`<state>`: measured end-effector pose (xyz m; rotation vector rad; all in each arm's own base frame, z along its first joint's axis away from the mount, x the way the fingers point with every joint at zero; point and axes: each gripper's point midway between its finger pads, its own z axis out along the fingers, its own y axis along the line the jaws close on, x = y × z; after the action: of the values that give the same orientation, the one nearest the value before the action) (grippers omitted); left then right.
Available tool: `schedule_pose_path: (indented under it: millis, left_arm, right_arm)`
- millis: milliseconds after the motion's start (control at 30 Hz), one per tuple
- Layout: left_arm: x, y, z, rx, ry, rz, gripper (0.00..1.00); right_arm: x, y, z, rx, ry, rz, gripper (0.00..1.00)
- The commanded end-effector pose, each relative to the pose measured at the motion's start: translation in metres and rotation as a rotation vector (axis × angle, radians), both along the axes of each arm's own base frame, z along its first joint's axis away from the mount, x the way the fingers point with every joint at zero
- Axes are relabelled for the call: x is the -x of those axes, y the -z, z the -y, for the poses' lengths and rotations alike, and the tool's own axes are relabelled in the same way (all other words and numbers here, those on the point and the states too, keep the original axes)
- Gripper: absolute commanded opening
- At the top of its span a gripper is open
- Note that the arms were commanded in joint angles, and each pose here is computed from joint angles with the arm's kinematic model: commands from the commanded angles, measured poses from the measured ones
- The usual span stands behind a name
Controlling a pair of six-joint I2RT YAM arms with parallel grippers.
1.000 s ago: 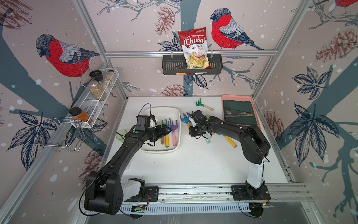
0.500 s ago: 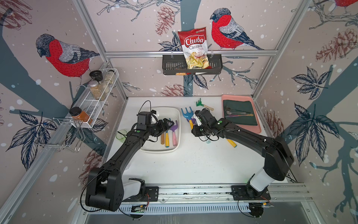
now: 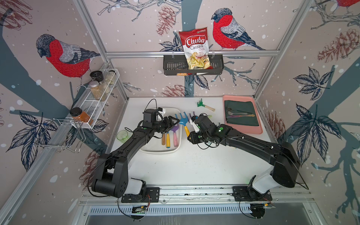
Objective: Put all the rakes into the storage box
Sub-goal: Pick up the rake at the center of the board.
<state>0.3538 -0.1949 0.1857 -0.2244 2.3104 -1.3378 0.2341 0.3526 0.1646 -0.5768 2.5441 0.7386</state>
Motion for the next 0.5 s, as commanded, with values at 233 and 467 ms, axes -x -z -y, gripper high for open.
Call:
schedule_pose_path:
  millis: [233,467]
  left_arm:
    - [-0.01,-0.014,0.013,0.041,0.028,0.067,0.45]
    - [-0.011,-0.013,0.018,0.041,0.033,0.066,0.36]
  right_arm:
    - [0.008,-0.013,-0.007,-0.053,-0.024,0.006,0.22]
    - [0.012,-0.01,-0.011,-0.056,-0.044,-0.004,0.22]
